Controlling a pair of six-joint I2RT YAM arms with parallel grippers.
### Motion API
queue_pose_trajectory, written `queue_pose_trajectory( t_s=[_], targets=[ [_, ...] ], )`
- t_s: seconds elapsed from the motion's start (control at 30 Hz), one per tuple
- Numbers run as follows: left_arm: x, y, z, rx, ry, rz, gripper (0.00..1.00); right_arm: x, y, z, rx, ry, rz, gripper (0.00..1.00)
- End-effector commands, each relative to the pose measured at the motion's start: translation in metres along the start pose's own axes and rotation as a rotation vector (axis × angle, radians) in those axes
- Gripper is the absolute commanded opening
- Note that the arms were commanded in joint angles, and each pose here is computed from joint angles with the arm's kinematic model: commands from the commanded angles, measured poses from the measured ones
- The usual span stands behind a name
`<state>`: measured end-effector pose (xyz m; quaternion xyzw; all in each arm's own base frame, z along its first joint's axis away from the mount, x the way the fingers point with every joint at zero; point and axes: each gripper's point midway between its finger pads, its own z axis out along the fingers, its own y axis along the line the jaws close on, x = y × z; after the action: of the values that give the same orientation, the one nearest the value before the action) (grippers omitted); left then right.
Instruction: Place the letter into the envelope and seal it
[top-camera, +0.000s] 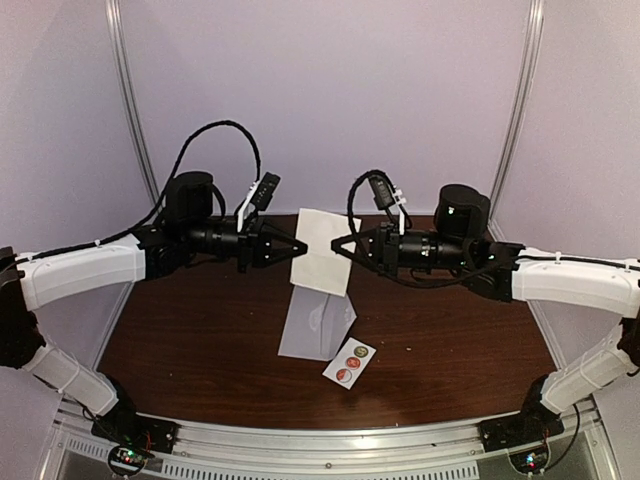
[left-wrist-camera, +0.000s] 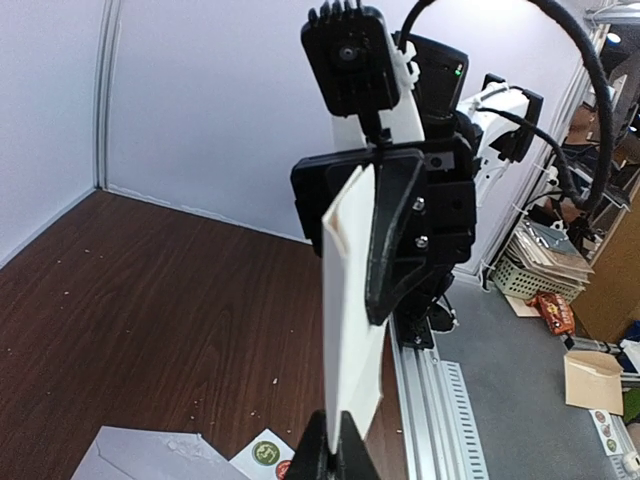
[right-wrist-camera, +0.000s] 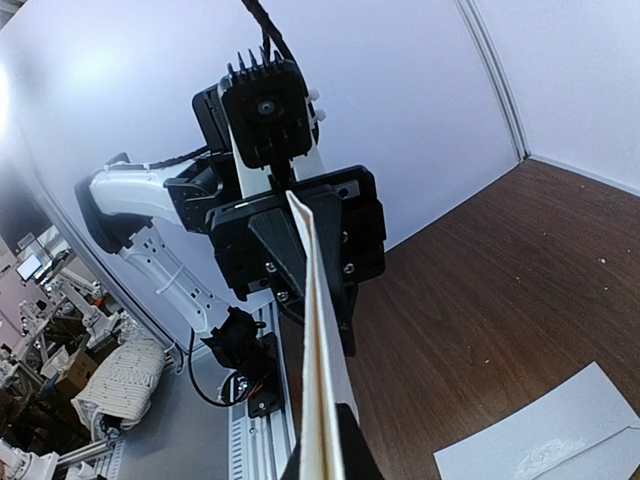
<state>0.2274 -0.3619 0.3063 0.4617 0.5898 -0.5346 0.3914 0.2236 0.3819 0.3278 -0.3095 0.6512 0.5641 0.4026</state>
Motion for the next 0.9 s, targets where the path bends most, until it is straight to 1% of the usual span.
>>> queue_pose_trajectory(
  t_s=[0.0,0.07,0.1,0.2,0.27,0.37,0.67,0.77,0.83,0.87],
  targets=[
    [-0.010,-0.003,0.000,0.022,-0.026,0.036,0.00,-0.009,0.001,0.001,0.001,-0.010,-0.009,0.08],
    [-0.011,-0.003,-0.001,0.022,-0.027,0.036,0.00,-0.010,0.001,0.000,0.001,-0.018,-0.010,0.29],
    [-0.012,-0.004,-0.001,0.022,-0.030,0.038,0.00,-0.010,0.001,0.000,0.002,-0.022,-0.011,0.36],
    [-0.015,-0.006,-0.002,0.022,-0.039,0.042,0.00,-0.007,-0.001,0.000,0.003,-0.031,-0.005,0.49],
    [-0.016,-0.007,-0.003,0.026,-0.046,0.043,0.00,-0.002,-0.003,0.000,-0.002,-0.032,0.010,0.53],
    [-0.017,-0.009,-0.004,0.034,-0.052,0.043,0.00,0.003,-0.004,0.002,-0.021,-0.036,0.031,0.53],
    [-0.017,-0.010,-0.004,0.038,-0.054,0.040,0.00,0.005,0.001,0.009,-0.059,-0.039,0.038,0.45],
    [-0.017,-0.010,-0.004,0.036,-0.054,0.039,0.00,0.003,0.003,0.009,-0.065,-0.047,0.035,0.39],
    [-0.016,-0.010,-0.004,0.035,-0.053,0.039,0.00,0.002,0.004,0.009,-0.068,-0.050,0.033,0.32],
    [-0.016,-0.009,-0.004,0.034,-0.053,0.038,0.00,0.001,0.003,0.009,-0.066,-0.052,0.034,0.26]
  ],
)
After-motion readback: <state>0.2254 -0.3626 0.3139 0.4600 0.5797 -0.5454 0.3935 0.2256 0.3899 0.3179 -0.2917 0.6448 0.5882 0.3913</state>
